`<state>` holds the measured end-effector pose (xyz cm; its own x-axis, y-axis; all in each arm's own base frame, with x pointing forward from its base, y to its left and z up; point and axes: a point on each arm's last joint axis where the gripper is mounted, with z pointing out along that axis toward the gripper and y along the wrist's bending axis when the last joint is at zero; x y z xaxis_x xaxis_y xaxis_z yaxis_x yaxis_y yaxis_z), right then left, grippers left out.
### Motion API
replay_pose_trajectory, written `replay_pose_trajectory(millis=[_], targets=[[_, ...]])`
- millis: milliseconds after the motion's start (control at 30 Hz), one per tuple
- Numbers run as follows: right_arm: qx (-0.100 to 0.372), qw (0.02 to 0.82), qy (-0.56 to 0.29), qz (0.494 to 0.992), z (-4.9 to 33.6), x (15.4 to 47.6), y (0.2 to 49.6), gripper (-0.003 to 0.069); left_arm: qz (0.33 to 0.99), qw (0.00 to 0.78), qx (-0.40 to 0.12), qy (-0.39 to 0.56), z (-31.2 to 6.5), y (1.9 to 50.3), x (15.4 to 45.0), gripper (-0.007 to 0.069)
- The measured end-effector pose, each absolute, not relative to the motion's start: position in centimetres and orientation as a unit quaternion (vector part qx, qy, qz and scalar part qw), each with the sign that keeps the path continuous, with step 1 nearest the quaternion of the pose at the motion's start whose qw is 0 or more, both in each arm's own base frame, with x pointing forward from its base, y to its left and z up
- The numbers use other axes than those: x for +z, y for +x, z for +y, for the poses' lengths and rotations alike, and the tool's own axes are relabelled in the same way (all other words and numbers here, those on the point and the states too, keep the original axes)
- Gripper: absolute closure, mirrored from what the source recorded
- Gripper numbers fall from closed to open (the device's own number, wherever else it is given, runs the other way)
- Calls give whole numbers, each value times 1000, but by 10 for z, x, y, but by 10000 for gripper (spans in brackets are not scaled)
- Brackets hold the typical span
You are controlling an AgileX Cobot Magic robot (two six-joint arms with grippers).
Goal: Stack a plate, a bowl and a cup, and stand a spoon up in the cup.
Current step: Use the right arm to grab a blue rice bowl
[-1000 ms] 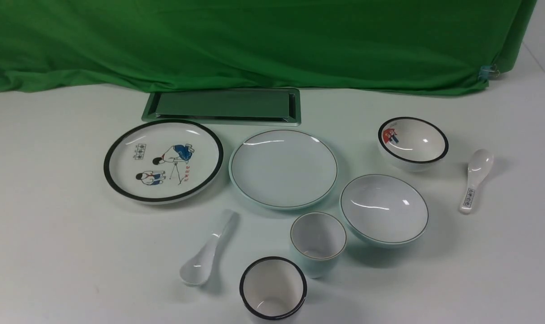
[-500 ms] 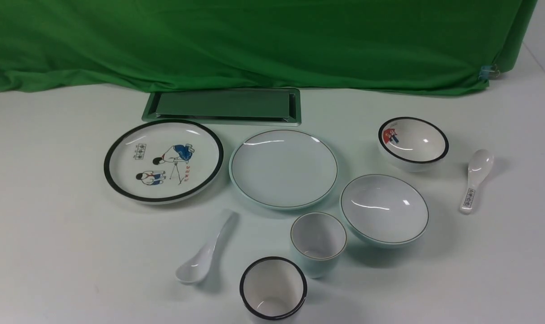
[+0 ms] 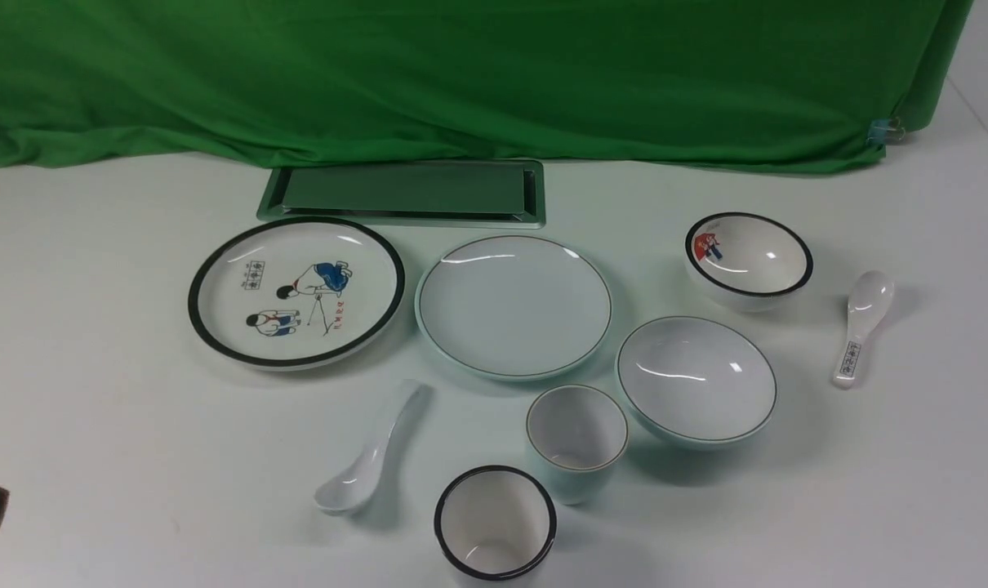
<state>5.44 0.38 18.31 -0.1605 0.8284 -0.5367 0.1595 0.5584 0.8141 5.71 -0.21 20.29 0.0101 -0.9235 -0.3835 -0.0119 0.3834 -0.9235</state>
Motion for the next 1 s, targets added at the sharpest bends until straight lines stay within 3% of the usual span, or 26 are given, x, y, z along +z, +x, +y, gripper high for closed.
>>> replay_pose_trajectory(millis=[67, 133, 300, 367, 433, 467, 567, 600, 633, 767, 867, 900, 1000], targets=[[360, 510, 413, 663, 5, 183, 54, 417, 569, 574, -412, -420, -2, 57, 203, 654], [367, 504, 422, 658, 5, 183, 54, 417, 566, 574, -413, -422, -2, 57, 204, 654], [307, 557, 351, 687, 2, 186, 55, 424, 569, 589, -401, -410, -1, 57, 207, 654], [304, 574, 335, 682, 2, 189, 56, 425, 590, 617, -372, -364, -3, 54, 220, 654], [294, 624, 282, 667, 2, 199, 57, 439, 623, 689, -285, -238, -7, 43, 262, 654], [291, 630, 271, 667, 3, 200, 57, 446, 628, 697, -269, -217, -8, 41, 269, 654], [255, 662, 201, 676, 5, 214, 56, 529, 666, 712, -183, -123, -12, 33, 306, 654], [229, 673, 151, 687, 7, 228, 58, 600, 713, 683, -132, -86, -11, 41, 323, 654], [220, 676, 140, 689, 7, 232, 59, 611, 721, 678, -122, -79, -11, 41, 326, 654], [118, 668, -15, 735, 16, 286, 80, 650, 845, 533, -35, -23, -3, 83, 349, 654], [77, 640, -81, 760, 22, 310, 96, 650, 882, 471, -19, 8, -2, 100, 353, 654], [50, 597, -130, 790, 28, 324, 112, 650, 906, 420, -21, 40, -6, 115, 353, 654], [14, 503, -205, 839, 39, 338, 148, 650, 924, 367, -33, 102, -20, 135, 353, 654]])
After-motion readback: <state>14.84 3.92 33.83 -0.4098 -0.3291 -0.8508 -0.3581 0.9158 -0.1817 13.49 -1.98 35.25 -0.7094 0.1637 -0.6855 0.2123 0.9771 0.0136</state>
